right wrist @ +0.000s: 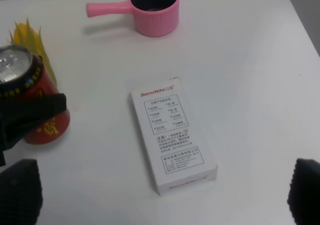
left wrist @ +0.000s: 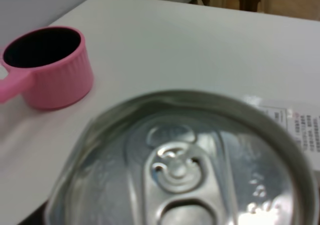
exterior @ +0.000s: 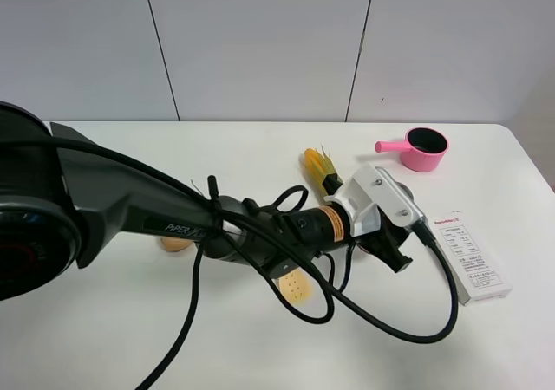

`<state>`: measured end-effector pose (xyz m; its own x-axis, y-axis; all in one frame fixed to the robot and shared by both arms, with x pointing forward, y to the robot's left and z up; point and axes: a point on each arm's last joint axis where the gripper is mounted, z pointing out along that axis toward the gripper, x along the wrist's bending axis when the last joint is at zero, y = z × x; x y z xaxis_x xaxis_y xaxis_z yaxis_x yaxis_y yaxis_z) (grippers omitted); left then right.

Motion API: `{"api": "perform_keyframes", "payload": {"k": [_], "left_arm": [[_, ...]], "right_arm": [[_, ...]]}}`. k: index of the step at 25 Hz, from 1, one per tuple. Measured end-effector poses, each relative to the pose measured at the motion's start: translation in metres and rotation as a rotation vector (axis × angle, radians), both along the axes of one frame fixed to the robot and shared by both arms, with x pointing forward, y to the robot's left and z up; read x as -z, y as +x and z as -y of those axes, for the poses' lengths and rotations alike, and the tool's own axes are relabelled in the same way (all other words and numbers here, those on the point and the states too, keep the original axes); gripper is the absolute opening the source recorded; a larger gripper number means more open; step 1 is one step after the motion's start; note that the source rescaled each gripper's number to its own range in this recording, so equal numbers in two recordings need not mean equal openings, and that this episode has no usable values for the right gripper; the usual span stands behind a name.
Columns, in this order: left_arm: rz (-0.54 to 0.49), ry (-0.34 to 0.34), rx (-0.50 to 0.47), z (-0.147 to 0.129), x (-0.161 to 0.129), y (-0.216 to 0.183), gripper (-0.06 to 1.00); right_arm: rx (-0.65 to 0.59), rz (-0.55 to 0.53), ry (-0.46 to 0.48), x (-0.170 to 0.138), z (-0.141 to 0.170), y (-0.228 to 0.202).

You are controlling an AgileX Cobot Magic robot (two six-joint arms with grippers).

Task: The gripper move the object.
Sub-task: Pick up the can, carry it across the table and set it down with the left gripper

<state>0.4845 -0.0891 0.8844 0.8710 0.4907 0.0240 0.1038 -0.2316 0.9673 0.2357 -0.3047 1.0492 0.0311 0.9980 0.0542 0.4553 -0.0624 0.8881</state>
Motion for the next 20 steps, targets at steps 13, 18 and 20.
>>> {"api": "perform_keyframes", "payload": {"k": [13, 18, 20], "left_arm": [[-0.033, 0.053, -0.037, -0.010, 0.020, 0.013, 0.02], [-0.037, 0.059, -0.037, -0.011, 0.022, 0.013, 0.02], [-0.046, 0.076, -0.036, -0.011, 0.026, 0.013, 0.02]], "right_arm": [[0.000, 0.000, 0.000, 0.000, 0.000, 0.000], [0.000, 0.000, 0.000, 0.000, 0.000, 0.000], [0.000, 0.000, 0.000, 0.000, 0.000, 0.000]]}}
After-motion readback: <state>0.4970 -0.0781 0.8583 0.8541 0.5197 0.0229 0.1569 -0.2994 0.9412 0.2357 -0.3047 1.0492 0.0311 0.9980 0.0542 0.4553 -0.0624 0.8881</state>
